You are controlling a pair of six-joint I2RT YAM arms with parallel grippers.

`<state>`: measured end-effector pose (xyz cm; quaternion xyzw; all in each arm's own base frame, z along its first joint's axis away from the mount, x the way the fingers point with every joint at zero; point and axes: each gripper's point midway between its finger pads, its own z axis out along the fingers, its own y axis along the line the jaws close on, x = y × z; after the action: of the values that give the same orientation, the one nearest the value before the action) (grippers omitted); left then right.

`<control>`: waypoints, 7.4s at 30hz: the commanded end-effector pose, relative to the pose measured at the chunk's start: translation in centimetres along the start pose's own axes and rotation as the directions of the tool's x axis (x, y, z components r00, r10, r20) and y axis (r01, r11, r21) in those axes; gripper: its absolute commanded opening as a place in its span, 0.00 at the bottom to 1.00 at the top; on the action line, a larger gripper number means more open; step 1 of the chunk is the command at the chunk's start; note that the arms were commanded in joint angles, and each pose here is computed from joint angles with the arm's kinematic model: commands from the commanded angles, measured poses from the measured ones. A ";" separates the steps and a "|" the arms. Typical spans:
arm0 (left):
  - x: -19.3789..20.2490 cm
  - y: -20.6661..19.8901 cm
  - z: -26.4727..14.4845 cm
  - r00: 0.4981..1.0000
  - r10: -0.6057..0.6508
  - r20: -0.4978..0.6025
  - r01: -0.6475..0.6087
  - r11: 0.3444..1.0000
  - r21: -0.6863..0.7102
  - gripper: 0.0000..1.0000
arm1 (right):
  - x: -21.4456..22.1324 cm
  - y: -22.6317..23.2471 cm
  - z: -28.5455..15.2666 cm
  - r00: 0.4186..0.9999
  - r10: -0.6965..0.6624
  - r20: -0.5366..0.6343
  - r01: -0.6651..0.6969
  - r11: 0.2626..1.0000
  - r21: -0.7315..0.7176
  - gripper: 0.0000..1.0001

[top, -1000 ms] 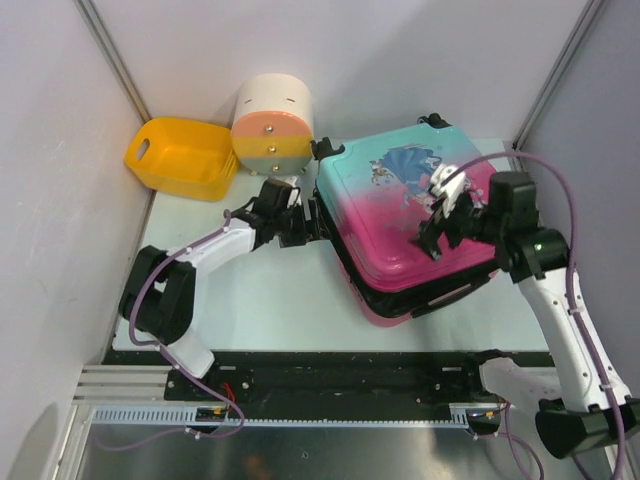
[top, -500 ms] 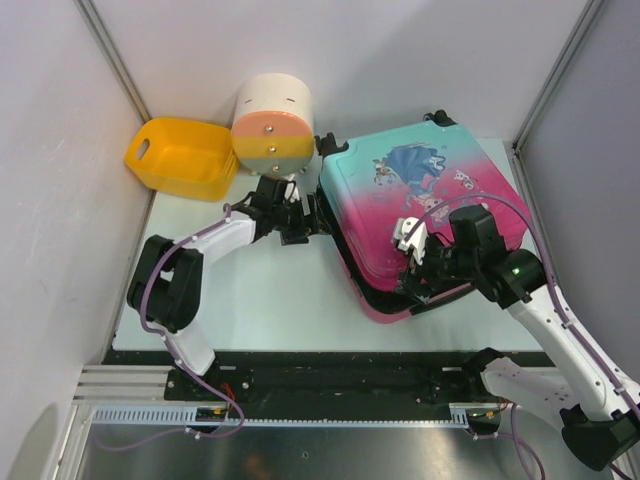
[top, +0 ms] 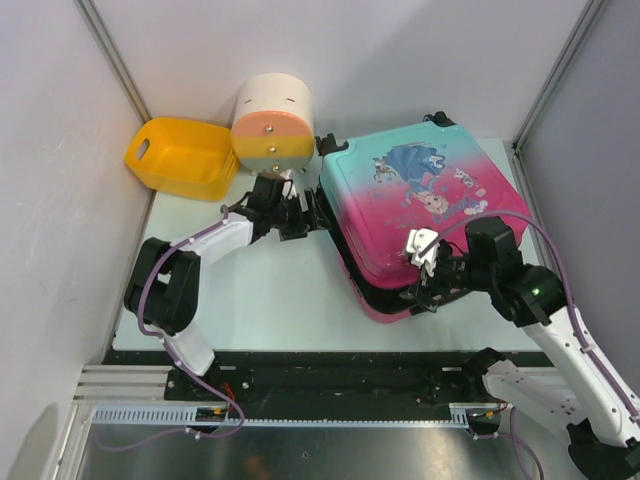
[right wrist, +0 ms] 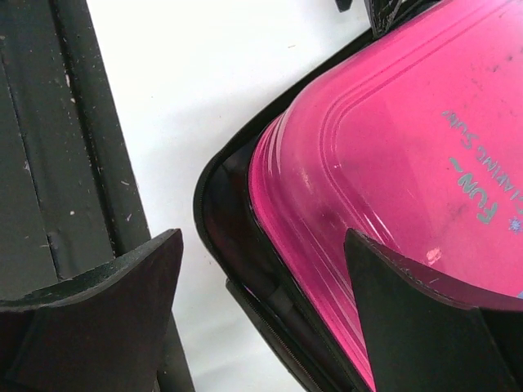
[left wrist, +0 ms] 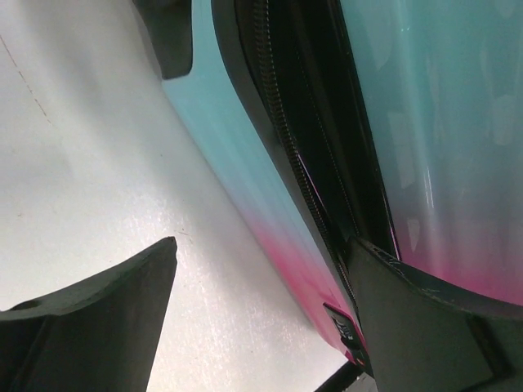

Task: Open, take out, and arrange the luggage

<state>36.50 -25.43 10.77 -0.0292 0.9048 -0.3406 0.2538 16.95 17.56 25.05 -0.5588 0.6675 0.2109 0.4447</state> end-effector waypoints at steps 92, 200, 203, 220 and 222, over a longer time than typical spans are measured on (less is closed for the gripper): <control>2.8 -11.8 5.3 0.886 0.443 0.138 -0.464 0.840 0.280 0.69 | 6.4 -28.3 -16.9 0.956 -0.091 -0.277 0.292 0.285 0.913 0.73; -6.4 -4.4 8.1 0.974 0.089 0.210 -0.063 0.990 -0.129 0.44 | 11.0 -35.5 -25.8 0.982 -0.075 -0.176 0.191 0.337 0.922 0.97; -6.0 -2.7 7.2 0.978 0.047 0.204 -0.016 0.989 -0.149 0.19 | 11.2 -36.0 -25.6 0.979 -0.093 -0.183 0.204 0.341 0.918 0.97; -4.9 0.4 4.1 0.972 -0.003 0.237 0.055 0.975 -0.216 0.23 | 9.0 -37.5 -22.9 0.971 -0.183 -0.154 0.212 0.362 0.908 0.99; -5.2 0.0 4.4 0.972 -0.003 0.236 0.052 0.978 -0.201 0.28 | 8.8 -36.5 -22.4 0.978 -0.161 -0.132 0.186 0.394 0.900 0.99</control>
<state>43.25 -28.80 11.05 -0.1062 0.8858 -0.2724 0.3603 44.58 -17.22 32.51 -0.2849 0.6528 -0.2349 0.6614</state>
